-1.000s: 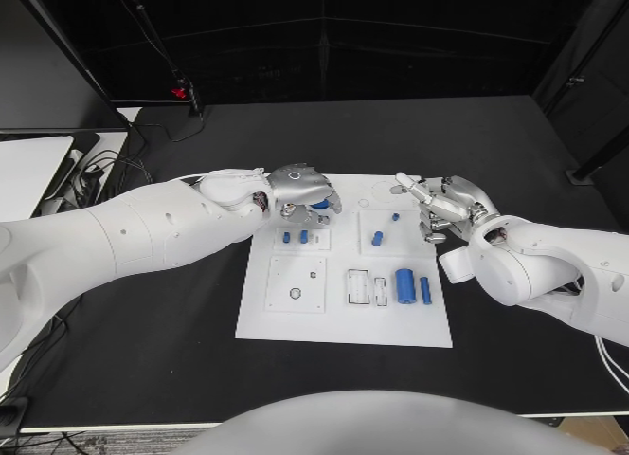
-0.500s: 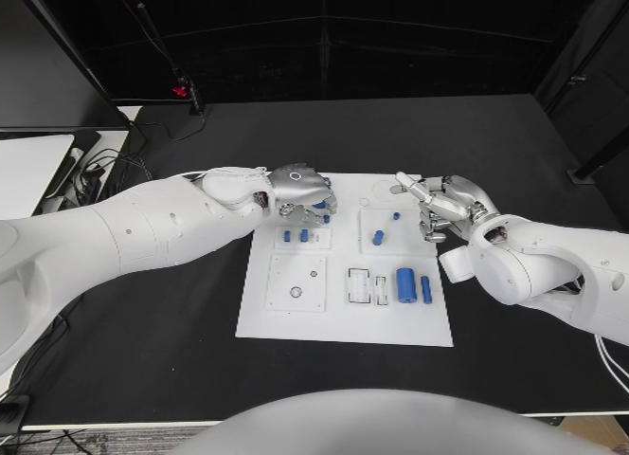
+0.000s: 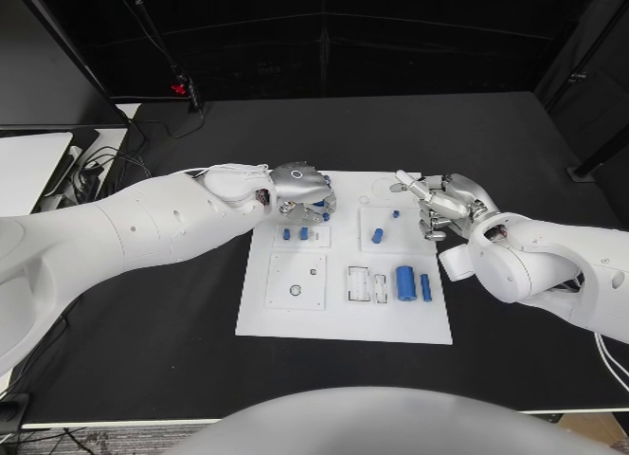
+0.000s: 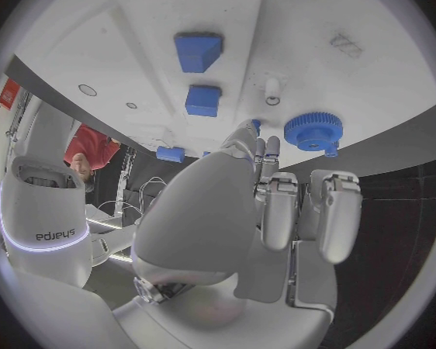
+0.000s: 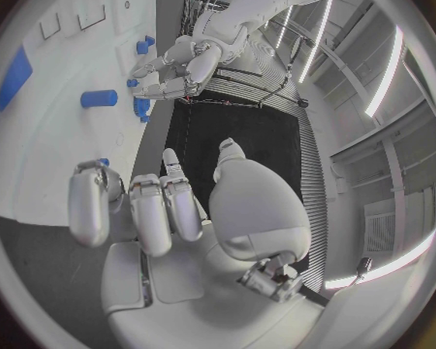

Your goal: Assemble the parts on the task board

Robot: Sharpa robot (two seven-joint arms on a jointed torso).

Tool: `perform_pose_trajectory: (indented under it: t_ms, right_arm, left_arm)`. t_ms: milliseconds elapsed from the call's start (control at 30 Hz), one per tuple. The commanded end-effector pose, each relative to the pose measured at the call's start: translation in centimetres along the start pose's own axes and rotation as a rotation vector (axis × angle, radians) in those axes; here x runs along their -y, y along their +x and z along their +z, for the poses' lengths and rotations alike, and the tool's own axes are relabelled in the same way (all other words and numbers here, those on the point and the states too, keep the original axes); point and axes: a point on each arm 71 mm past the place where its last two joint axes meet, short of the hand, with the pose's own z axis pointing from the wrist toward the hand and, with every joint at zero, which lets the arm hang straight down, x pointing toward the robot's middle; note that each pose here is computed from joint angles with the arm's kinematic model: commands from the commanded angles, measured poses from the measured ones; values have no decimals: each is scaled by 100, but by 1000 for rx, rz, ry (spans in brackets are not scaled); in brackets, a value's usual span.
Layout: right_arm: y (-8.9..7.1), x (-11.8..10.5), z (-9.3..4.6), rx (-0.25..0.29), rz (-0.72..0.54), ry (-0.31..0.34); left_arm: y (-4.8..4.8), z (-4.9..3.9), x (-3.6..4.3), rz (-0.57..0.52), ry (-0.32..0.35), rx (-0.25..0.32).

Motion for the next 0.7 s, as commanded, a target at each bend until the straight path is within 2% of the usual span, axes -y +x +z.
perform_pose_trajectory:
  t_ms: [33,333,700]
  right_arm:
    - [13,-10,1,-8,1,-4]
    - [24,-13,4,-10,1,-5]
    - [20,-11,4,-8,1,-4]
  left_arm:
    - [17,18,2,-6,5,-38]
    - [59,76,42,30,33,-93]
    - [77,74,30,36,30,-111]
